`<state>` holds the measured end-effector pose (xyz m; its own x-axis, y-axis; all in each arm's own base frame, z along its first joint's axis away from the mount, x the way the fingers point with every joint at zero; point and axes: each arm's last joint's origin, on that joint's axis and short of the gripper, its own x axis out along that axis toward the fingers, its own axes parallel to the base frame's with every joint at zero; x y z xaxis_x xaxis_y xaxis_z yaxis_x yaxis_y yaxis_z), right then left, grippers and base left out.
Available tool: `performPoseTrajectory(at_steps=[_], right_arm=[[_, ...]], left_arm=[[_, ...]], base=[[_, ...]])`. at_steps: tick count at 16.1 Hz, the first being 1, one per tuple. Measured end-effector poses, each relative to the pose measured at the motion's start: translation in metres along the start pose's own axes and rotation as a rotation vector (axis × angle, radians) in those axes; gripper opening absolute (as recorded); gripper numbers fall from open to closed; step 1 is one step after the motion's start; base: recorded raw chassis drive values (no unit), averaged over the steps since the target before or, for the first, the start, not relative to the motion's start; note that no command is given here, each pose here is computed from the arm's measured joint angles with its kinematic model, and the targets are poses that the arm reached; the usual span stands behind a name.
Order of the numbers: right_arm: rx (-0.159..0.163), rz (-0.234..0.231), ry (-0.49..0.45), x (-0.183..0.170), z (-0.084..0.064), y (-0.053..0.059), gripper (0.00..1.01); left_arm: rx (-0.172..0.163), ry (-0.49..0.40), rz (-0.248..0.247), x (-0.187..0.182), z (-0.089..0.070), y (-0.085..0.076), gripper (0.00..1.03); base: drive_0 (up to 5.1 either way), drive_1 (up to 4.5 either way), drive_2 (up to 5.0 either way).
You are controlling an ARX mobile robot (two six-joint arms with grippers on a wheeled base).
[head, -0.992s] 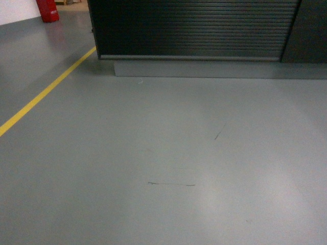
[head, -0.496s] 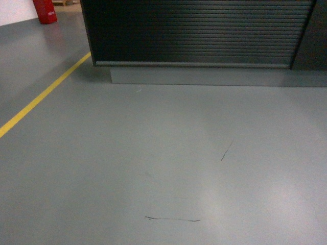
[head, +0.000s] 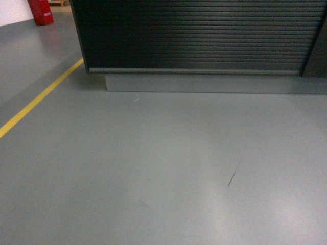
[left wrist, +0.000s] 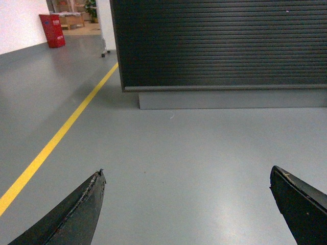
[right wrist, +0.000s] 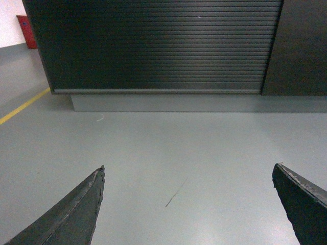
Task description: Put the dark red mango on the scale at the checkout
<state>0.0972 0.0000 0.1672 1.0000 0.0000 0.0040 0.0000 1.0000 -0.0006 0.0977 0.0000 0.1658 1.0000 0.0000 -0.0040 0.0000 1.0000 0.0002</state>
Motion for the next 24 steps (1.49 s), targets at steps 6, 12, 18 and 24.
performPoseTrajectory(at_steps=[6, 12, 18, 24], right_arm=[[0.0, 0.0, 0.0, 0.0, 0.0, 0.0, 0.98], [0.0, 0.0, -0.003, 0.0, 0.0003, 0.0, 0.98], [0.0, 0.0, 0.003, 0.0, -0.0003, 0.0, 0.98], [0.0, 0.0, 0.0, 0.0, 0.0, 0.0, 0.98]], left_arm=[[0.0, 0.001, 0.0, 0.0, -0.0001, 0.0, 0.98], [0.0, -0.002, 0.0, 0.0, 0.0002, 0.0, 0.98], [0.0, 0.0, 0.0, 0.0, 0.0, 0.0, 0.98], [0.0, 0.001, 0.0, 0.0, -0.0001, 0.0, 0.98]], base=[[0.0, 4.28, -4.4], [0.0, 4.33, -4.3], [0.0, 4.35, -4.3], [0.0, 4.33, -4.3]])
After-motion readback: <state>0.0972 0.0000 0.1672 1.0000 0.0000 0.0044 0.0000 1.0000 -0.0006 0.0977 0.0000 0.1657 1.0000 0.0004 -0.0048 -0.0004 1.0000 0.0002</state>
